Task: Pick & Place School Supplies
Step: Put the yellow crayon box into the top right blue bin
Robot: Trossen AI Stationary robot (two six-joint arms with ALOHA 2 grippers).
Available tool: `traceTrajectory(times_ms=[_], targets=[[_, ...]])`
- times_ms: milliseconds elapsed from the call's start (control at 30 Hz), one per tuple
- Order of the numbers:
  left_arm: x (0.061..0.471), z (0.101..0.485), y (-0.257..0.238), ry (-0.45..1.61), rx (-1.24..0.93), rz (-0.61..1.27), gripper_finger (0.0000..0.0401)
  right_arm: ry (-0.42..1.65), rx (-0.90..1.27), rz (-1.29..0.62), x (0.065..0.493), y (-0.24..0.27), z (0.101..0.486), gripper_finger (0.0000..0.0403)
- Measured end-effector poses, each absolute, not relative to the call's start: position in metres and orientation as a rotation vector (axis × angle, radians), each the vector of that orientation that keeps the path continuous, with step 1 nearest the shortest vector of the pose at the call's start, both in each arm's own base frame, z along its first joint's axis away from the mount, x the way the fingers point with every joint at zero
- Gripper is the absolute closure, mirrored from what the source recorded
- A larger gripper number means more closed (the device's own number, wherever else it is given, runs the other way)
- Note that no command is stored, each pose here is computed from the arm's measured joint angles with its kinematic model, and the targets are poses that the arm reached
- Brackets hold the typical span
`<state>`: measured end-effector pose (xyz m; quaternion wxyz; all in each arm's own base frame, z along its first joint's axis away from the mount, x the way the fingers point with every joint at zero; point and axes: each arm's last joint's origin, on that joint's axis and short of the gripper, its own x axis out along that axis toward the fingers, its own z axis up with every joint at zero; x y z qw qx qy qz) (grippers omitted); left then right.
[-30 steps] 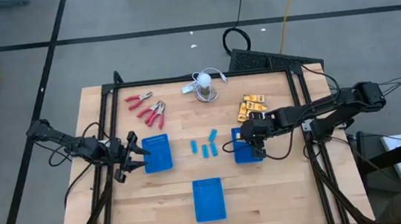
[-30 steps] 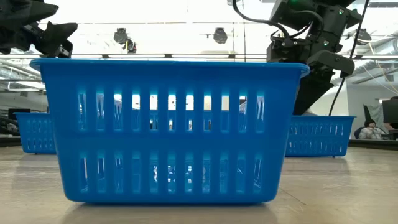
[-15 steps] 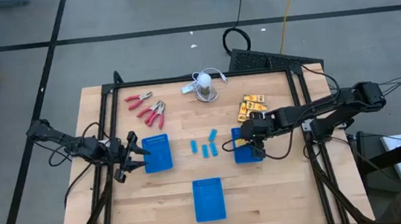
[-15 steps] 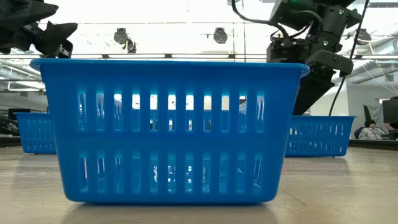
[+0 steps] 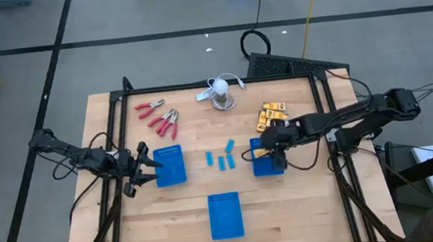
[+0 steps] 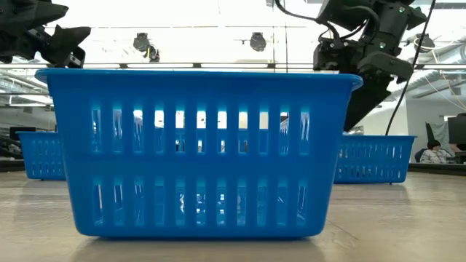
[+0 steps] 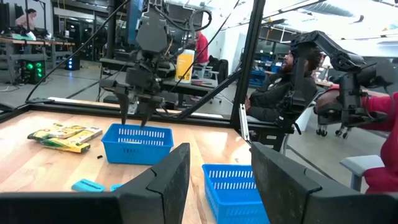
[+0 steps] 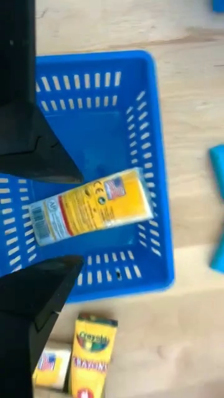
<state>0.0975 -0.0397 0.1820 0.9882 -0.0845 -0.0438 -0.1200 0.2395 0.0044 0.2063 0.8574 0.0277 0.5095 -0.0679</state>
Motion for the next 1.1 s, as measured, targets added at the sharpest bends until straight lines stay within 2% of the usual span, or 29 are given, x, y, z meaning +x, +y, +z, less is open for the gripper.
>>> traceTrajectory(times_ms=[267, 467, 767, 1100], targets=[[0.097, 0.182, -0.04, -0.087, -0.169, -0.241, 0.0228, 0.994, 0.07, -0.275, 0.226, -0.017, 0.226, 0.0211], [0.097, 0.182, -0.04, -0.088, -0.17, -0.241, 0.0228, 1.056, 0.044, -0.442, 0.214, -0.041, 0.225, 0.0211], [0.097, 0.182, -0.04, -0.088, -0.17, -0.241, 0.0228, 1.146, 0.126, -0.573, 0.192, -0.071, 0.194, 0.021], [0.098, 0.182, -0.04, -0.088, -0.169, -0.24, 0.0228, 1.194, 0.14, -0.588, 0.172, -0.078, 0.156, 0.0212]])
